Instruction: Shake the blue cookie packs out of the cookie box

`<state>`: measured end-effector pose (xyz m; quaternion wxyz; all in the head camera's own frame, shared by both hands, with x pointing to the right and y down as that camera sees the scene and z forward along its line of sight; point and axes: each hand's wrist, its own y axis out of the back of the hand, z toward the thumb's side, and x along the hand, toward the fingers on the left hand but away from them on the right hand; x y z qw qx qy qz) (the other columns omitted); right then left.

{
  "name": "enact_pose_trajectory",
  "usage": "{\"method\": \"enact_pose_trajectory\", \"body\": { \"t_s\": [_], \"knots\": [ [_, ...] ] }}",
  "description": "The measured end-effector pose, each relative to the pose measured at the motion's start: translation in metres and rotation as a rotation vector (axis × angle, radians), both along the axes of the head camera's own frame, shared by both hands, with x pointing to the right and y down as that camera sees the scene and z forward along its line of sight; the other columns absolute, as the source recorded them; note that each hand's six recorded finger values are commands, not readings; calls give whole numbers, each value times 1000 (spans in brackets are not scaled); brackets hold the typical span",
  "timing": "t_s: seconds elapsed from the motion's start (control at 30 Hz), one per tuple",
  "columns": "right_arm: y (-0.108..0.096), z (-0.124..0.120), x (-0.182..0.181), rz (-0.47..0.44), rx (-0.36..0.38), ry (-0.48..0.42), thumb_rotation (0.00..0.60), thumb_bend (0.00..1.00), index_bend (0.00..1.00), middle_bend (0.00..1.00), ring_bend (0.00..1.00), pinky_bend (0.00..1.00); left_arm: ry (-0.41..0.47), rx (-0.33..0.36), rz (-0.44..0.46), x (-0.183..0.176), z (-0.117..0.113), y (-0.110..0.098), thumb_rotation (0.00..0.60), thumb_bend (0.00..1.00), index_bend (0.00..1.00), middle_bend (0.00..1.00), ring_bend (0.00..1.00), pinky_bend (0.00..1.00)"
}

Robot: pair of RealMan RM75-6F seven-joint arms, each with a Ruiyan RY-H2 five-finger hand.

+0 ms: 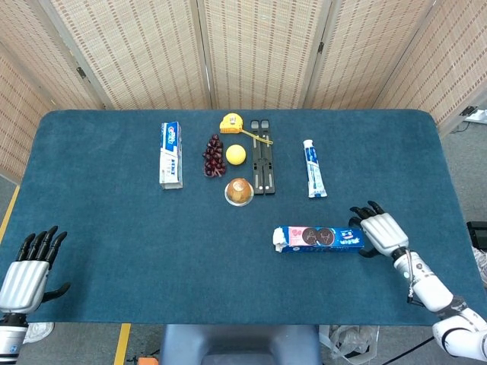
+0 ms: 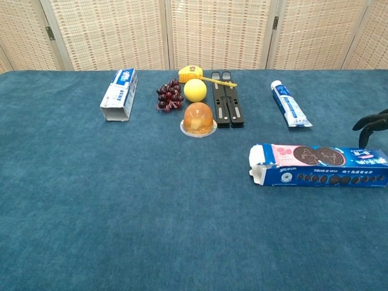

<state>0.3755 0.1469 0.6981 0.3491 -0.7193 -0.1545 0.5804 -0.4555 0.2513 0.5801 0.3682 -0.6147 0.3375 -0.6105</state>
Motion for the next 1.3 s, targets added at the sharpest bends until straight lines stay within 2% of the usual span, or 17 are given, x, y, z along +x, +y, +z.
{"method": "enact_pose_trajectory", "body": {
  "t_s": [0.33,0.43,0.5,0.53,0.73,0.9,1.0,1.1,1.3],
  "knots": [
    [-8,3,-4,3,35,6,600,222,499,295,252,0,1,3,-3,0,-1,1,600,194,0,0,0,0],
    [-18,5,-8,-21,58,23,600,223,538,325,295,69,-13,0,-14,-2,1,1,600,194,0,0,0,0],
    [-21,4,-12,-45,83,18,600,223,560,341,331,159,-22,1,-19,-3,1,0,600,194,0,0,0,0],
    [-23,3,-13,-61,101,16,600,223,564,345,335,172,-26,2,-24,-4,2,0,600,195,0,0,0,0],
    [-33,-8,-10,-227,219,19,600,222,568,348,335,173,-47,4,-39,-6,5,-3,600,195,0,0,0,0],
    [-41,-23,0,-330,277,47,600,223,569,348,336,173,-84,-10,-28,-3,13,-3,600,194,0,0,0,0],
    [-55,-37,16,-384,321,106,600,222,569,348,335,173,-104,-37,-25,0,23,-3,600,195,0,0,0,0],
    [-68,-58,25,-407,367,129,600,222,569,348,335,173,-124,-48,-23,3,30,-4,600,195,0,0,0,0],
    [-83,-104,23,-419,426,108,600,223,574,349,335,173,-159,-62,-36,5,42,-6,600,194,0,0,0,0]
  ]
}}
